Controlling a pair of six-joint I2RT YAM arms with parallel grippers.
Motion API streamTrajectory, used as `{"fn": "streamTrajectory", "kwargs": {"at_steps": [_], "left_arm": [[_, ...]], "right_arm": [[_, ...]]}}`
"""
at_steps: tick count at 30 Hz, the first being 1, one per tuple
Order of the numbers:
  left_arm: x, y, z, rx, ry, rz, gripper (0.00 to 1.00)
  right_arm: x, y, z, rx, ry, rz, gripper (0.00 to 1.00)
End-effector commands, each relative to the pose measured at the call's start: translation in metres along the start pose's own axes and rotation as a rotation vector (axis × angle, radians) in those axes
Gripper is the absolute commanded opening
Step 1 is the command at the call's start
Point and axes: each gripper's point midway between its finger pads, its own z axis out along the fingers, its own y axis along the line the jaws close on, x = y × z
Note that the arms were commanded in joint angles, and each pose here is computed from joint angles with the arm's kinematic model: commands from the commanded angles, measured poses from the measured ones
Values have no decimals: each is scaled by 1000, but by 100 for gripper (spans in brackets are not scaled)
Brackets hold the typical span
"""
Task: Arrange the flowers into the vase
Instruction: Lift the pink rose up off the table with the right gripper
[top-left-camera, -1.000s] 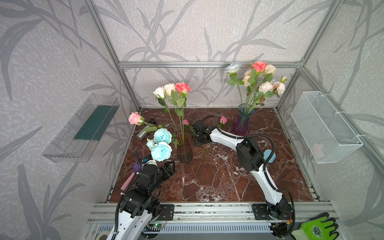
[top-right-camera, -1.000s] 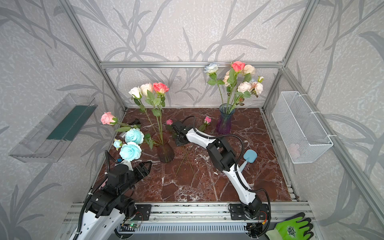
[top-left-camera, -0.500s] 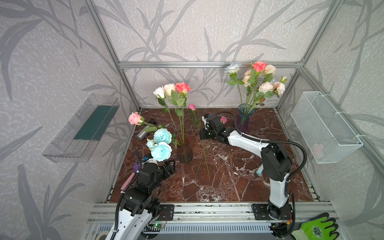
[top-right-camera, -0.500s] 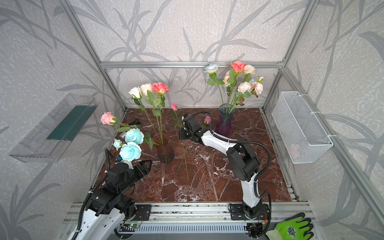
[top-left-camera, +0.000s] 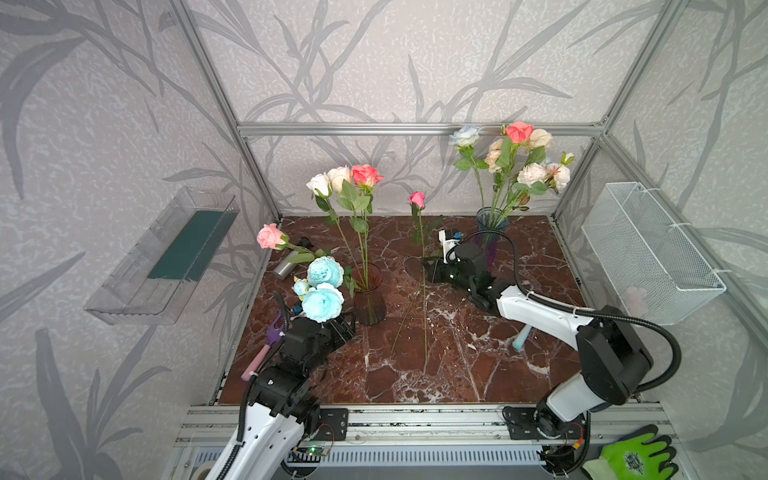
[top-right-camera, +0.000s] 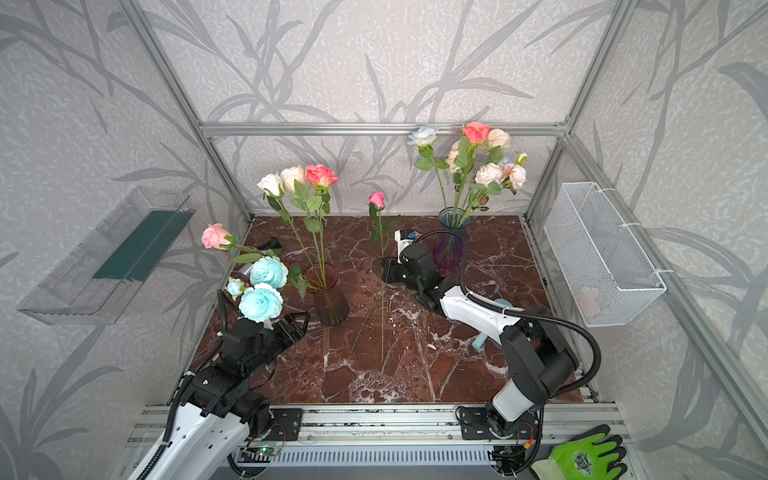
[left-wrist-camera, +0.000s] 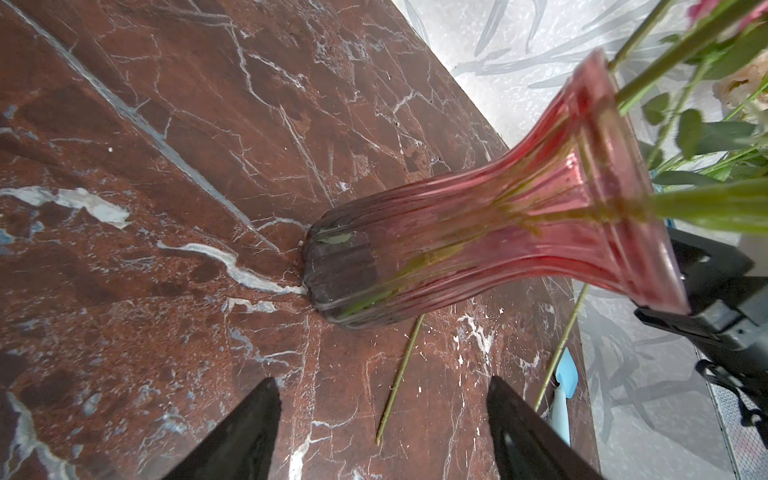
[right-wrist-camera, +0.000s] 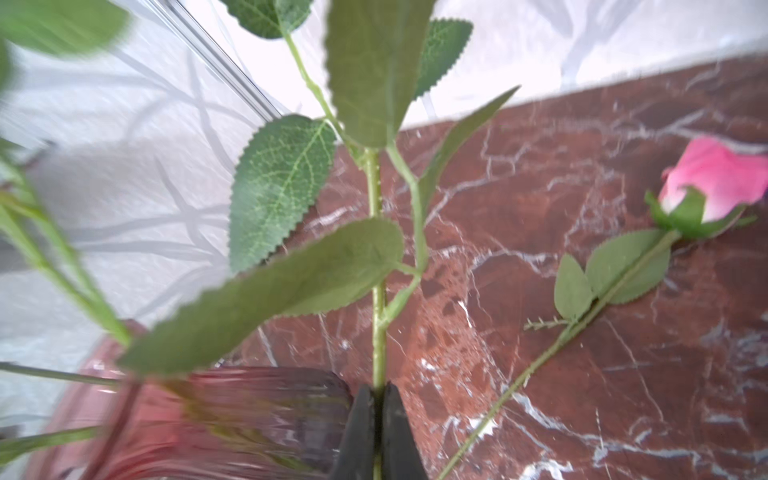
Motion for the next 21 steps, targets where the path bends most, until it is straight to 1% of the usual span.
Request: {"fn": "streamTrajectory", "kwargs": {"at_steps": [1, 8, 11, 13, 16, 21], "left_arm": [[-1, -4, 3, 22, -7, -18, 79], [-1, -3, -2, 24, -14, -18, 79], [-8, -7, -11, 25, -40, 7, 79], [-15, -9, -19, 18, -58, 28, 79], [-20, -9, -28, -4, -78, 28, 79], [-28, -8, -42, -8, -122, 30, 79]], "right_arm": [[-27, 16, -17, -58, -113, -9, 2], [-41, 34, -37, -185, -274, -16, 2], [-66, 59, -53, -242, -367, -65, 2], [-88, 84, -68, -271, -429, -119, 2], [-122, 120, -90, -312, -528, -195, 2], [-169, 171, -126, -373, -700, -276, 2]]}}
